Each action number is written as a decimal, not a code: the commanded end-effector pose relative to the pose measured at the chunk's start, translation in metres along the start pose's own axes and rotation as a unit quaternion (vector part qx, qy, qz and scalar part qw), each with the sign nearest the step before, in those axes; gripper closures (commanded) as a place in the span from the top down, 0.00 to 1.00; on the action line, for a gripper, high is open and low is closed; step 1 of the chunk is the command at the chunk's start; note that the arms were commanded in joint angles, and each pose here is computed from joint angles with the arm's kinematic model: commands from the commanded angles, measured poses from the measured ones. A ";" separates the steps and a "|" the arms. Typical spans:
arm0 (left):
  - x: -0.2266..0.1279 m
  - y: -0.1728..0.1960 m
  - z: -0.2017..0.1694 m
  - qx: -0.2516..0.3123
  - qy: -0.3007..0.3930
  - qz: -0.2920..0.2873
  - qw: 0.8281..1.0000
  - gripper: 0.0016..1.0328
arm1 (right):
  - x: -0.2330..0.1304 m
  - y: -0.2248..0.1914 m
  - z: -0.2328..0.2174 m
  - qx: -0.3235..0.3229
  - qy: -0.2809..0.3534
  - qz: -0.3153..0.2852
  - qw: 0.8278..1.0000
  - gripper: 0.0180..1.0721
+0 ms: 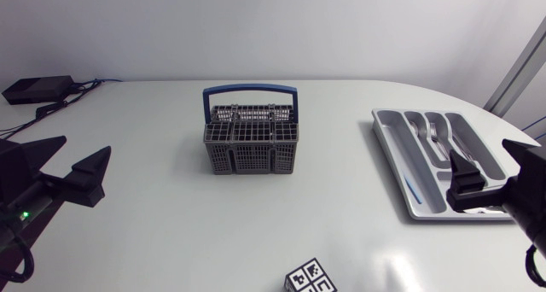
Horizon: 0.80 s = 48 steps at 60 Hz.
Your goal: Transfer all utensils from the basket to the drawer tray.
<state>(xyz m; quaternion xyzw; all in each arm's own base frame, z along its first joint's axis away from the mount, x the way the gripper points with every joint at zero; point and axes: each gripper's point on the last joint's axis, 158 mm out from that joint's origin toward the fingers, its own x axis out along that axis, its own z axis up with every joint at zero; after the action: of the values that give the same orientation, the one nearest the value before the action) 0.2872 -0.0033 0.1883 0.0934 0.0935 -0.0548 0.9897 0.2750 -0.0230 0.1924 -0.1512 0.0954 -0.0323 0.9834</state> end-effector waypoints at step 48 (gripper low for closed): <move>-0.020 -0.013 -0.061 -0.096 -0.046 0.043 0.993 0.95 | -0.014 0.033 -0.038 0.151 -0.067 0.032 0.986 0.95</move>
<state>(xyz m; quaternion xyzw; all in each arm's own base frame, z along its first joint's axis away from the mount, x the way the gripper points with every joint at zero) 0.2560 -0.0015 0.1449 0.0190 0.0422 -0.0067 0.9989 0.2537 -0.0039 0.1530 -0.0146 0.0304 -0.0086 0.9994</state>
